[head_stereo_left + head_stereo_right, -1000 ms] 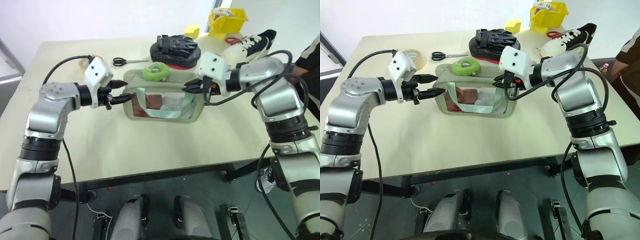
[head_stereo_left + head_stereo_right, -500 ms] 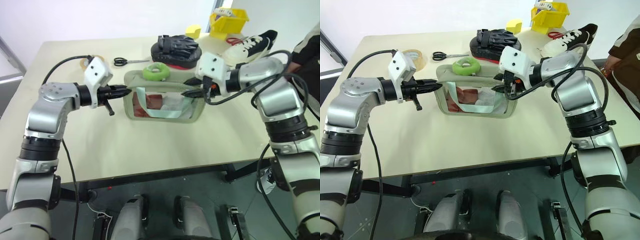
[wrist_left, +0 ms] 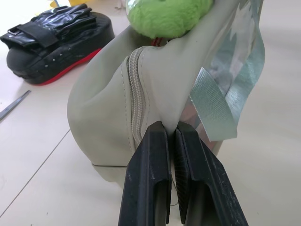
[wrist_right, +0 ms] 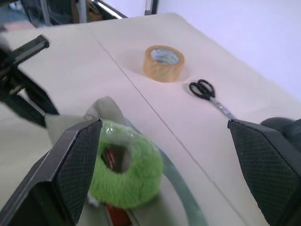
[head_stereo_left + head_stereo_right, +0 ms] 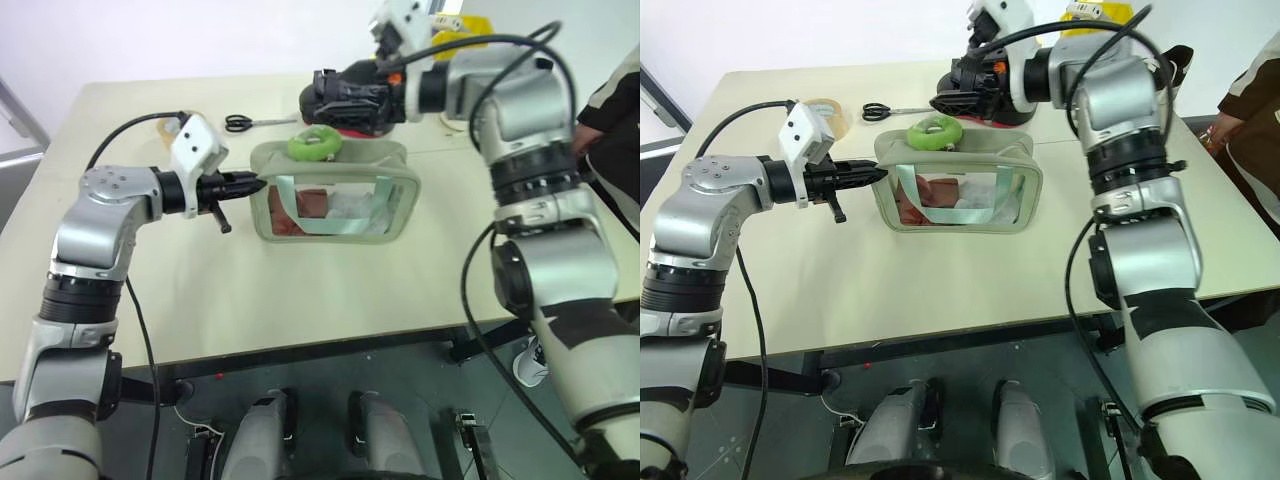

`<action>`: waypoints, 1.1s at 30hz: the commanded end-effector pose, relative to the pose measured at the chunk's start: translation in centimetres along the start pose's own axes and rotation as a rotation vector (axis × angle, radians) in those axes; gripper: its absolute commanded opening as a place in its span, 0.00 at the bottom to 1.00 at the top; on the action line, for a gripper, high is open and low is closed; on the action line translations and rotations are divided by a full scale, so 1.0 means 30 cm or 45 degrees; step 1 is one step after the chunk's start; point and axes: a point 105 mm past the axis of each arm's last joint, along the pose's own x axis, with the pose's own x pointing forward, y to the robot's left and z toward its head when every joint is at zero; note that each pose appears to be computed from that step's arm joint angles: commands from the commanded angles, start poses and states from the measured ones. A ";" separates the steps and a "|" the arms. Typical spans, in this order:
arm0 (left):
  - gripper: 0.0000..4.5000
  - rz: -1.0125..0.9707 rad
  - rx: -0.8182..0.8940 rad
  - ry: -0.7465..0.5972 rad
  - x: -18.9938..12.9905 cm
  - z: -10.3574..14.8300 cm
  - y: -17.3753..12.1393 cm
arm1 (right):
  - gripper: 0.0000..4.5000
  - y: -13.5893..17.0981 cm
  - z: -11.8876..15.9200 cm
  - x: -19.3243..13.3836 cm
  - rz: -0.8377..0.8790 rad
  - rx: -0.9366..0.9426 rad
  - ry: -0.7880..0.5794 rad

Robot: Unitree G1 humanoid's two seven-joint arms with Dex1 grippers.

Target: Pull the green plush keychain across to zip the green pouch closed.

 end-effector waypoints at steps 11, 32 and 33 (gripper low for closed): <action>0.00 0.028 0.067 -0.039 -0.021 0.044 -0.001 | 0.87 0.014 -0.076 0.037 0.065 -0.009 0.111; 0.00 0.029 0.058 -0.026 -0.021 0.024 0.000 | 0.02 -0.269 0.014 -0.485 -1.008 -0.603 0.132; 0.00 0.027 0.056 -0.026 -0.016 0.026 0.002 | 0.02 -0.278 -0.001 -0.516 -1.078 -0.617 0.145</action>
